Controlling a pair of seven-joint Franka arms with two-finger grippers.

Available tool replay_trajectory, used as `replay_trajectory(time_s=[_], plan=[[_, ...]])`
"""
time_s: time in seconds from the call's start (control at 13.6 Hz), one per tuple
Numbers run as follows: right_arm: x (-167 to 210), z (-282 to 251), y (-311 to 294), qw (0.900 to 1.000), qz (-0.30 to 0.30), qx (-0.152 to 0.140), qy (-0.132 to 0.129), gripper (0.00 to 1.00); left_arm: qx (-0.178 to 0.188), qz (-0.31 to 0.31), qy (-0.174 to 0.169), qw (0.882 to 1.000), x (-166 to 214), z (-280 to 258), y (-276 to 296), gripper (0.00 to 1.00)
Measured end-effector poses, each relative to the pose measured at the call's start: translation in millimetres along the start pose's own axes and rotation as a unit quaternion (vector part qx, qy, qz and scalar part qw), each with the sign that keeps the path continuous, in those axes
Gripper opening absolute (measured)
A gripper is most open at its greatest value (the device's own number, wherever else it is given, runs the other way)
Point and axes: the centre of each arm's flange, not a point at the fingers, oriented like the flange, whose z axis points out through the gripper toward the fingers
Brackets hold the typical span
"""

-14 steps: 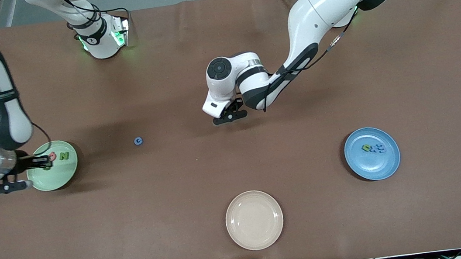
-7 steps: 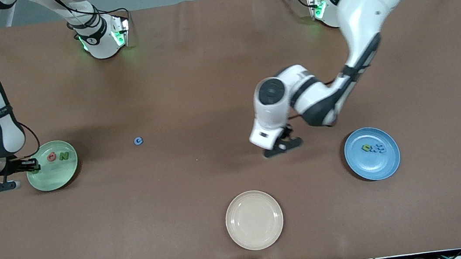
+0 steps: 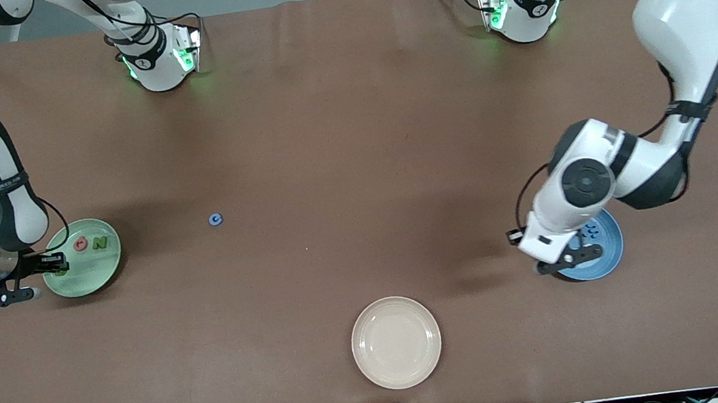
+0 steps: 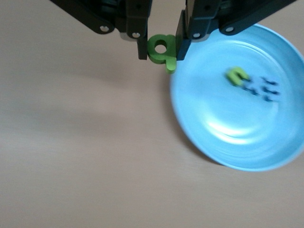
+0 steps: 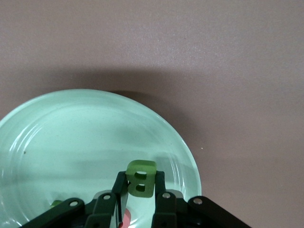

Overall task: Sort upper and lower case letters into plates
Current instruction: 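Place the B on the green plate while the left gripper carries the b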

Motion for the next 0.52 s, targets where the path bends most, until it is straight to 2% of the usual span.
replay_trajectory(time_s=[0.29,0.44,0.52], plan=[[2,8,-4,1.0,0.005,0.008,0.0,0.27,0.012,-0.011,-0.03,0.999,7,37,-54,0.27],[3,9,-7,1.0,0.005,0.012,0.0,0.27,0.026,-0.015,-0.03,0.999,10,51,-69,0.27],[4,9,-9,1.0,0.004,0.012,0.0,0.33,0.03,-0.016,-0.027,0.999,12,55,-74,0.33]])
